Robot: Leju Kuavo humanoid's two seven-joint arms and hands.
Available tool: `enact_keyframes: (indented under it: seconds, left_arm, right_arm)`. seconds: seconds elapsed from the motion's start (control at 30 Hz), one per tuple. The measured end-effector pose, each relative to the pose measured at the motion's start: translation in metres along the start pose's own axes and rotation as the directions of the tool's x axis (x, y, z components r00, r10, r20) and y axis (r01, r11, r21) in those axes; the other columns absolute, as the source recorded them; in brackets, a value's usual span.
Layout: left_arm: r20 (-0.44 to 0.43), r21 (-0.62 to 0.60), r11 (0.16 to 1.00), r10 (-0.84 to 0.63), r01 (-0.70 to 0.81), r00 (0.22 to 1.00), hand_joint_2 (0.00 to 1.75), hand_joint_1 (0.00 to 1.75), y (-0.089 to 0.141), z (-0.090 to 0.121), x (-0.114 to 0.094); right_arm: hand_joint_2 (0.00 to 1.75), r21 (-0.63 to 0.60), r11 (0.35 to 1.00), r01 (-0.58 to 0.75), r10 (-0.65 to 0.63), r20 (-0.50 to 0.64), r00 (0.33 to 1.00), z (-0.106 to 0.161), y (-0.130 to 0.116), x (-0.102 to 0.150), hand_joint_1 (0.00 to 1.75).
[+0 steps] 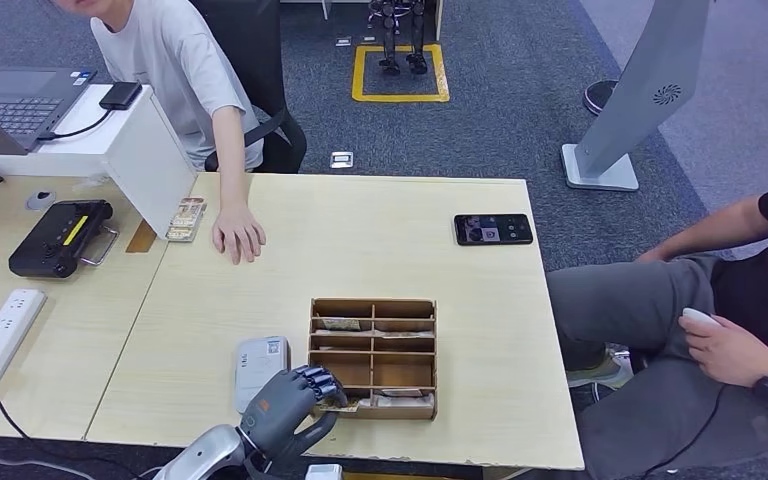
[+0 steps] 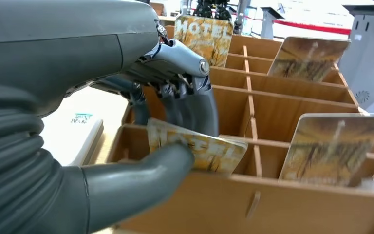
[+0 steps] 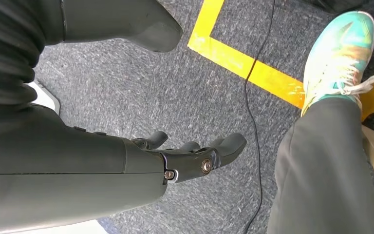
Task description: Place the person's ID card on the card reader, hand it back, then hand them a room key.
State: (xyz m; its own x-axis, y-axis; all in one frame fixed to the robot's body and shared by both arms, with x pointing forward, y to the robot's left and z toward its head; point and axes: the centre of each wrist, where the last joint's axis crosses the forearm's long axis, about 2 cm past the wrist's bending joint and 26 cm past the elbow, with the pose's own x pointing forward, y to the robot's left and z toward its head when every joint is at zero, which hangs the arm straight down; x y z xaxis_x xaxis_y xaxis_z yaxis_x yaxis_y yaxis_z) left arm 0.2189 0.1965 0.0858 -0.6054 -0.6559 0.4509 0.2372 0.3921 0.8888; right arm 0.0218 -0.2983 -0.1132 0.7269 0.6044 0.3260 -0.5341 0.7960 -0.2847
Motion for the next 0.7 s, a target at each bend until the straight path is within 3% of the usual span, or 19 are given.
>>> enact_keyframes:
  seconds: [0.7]
  left_arm:
    - [0.0,0.002,1.0,0.001,-0.001,1.0,1.75,1.75,0.0001,-0.0004,0.0002]
  right_arm:
    - [1.75,-0.012,1.0,0.003,-0.003,0.0,1.0,-0.0004,-0.0025,-0.0007,0.0]
